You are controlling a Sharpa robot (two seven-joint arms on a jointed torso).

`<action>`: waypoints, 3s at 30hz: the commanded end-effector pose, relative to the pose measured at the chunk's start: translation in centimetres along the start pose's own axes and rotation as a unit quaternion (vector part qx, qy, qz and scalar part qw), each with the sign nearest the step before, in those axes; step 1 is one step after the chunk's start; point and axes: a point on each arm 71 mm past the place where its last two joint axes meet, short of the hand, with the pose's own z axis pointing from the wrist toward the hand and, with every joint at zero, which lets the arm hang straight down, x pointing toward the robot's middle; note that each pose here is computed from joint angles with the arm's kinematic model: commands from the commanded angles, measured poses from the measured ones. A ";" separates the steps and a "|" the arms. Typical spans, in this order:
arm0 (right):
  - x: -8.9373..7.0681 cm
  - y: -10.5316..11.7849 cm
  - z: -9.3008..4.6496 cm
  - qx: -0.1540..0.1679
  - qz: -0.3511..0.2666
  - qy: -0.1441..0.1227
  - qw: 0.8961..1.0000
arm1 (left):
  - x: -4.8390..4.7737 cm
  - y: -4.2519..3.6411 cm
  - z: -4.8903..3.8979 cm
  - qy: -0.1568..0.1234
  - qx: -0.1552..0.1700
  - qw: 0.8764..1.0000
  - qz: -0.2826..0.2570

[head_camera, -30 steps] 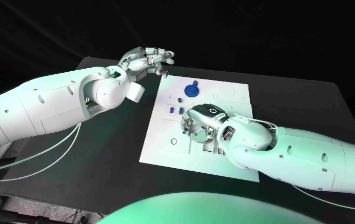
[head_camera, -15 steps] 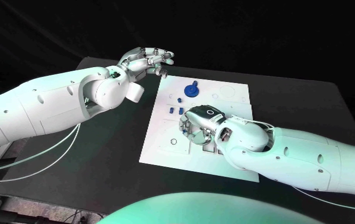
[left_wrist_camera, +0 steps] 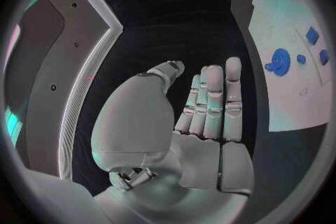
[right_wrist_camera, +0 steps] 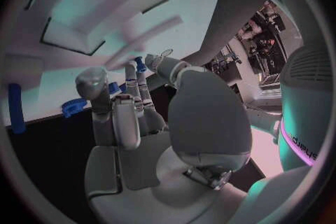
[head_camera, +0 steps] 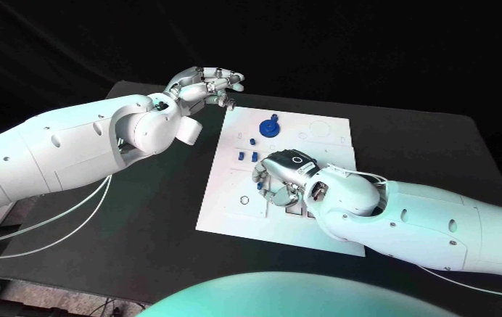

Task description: Assemble the parts on the task board

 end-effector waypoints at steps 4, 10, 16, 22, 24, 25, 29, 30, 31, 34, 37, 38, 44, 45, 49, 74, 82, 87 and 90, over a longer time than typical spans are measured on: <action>-1.4 -0.6 -1.4 0.014 0.006 -0.017 1.000 | 0.00 -0.07 0.05 0.003 0.004 1.000 0.006; -3.8 -1.9 -3.0 0.033 0.013 -0.037 0.999 | -0.22 -0.04 0.01 0.001 0.004 1.000 0.009; -6.5 -5.8 -4.2 0.102 0.043 -0.030 0.993 | -0.21 0.00 0.05 0.001 0.004 1.000 0.010; -7.5 -8.5 -4.9 0.131 0.038 -0.020 0.991 | -0.14 0.04 0.07 0.003 0.003 1.000 0.009; -7.6 -9.1 -5.1 0.132 0.031 -0.014 0.991 | -0.12 0.05 0.08 0.004 0.002 1.000 0.010; -7.6 -9.3 -5.1 0.132 0.027 -0.011 0.991 | -0.10 0.05 0.08 0.005 0.002 1.000 0.010; -7.1 -9.8 -5.3 0.134 0.017 0.019 0.991 | 0.00 0.05 0.10 0.008 0.003 1.000 0.010; -7.0 -9.9 -5.3 0.135 0.015 0.026 0.990 | 0.02 0.05 0.10 0.009 0.003 1.000 0.009; -6.8 -10.0 -5.3 0.136 0.015 0.033 0.990 | 0.03 0.06 0.09 0.010 0.003 1.000 0.008; -6.4 -10.1 -5.4 0.138 0.014 0.049 0.989 | 0.03 0.08 0.07 0.012 0.001 1.000 0.004; -6.1 -10.0 -5.3 0.138 0.019 0.058 0.989 | -0.03 0.10 0.04 0.012 0.000 1.000 0.003; -6.0 -10.0 -5.3 0.137 0.021 0.060 0.989 | -0.05 0.10 0.03 0.012 -0.001 1.000 0.002; -6.0 -9.9 -5.0 0.140 0.026 0.053 0.988 | -0.06 0.11 0.01 0.013 -0.001 1.000 0.002; -6.0 -10.0 -5.0 0.141 0.027 0.051 0.988 | -0.05 0.11 0.01 0.013 -0.001 1.000 0.002; -5.9 -10.2 -4.9 0.145 0.029 0.049 0.988 | -0.06 0.12 0.01 0.013 -0.002 1.000 0.002; -5.2 -10.1 -4.5 0.152 0.036 0.036 0.987 | -0.10 0.14 -0.02 0.013 -0.004 1.000 0.002; -5.3 -9.9 -4.4 0.150 0.037 0.024 0.988 | -0.12 0.15 -0.03 0.014 -0.004 1.000 0.003; -5.3 -9.9 -4.4 0.149 0.037 0.023 0.988 | -0.11 0.15 -0.02 0.014 -0.004 1.000 0.003; -5.2 -9.9 -4.4 0.149 0.036 0.023 0.988 | -0.11 0.16 -0.02 0.014 -0.004 1.000 0.003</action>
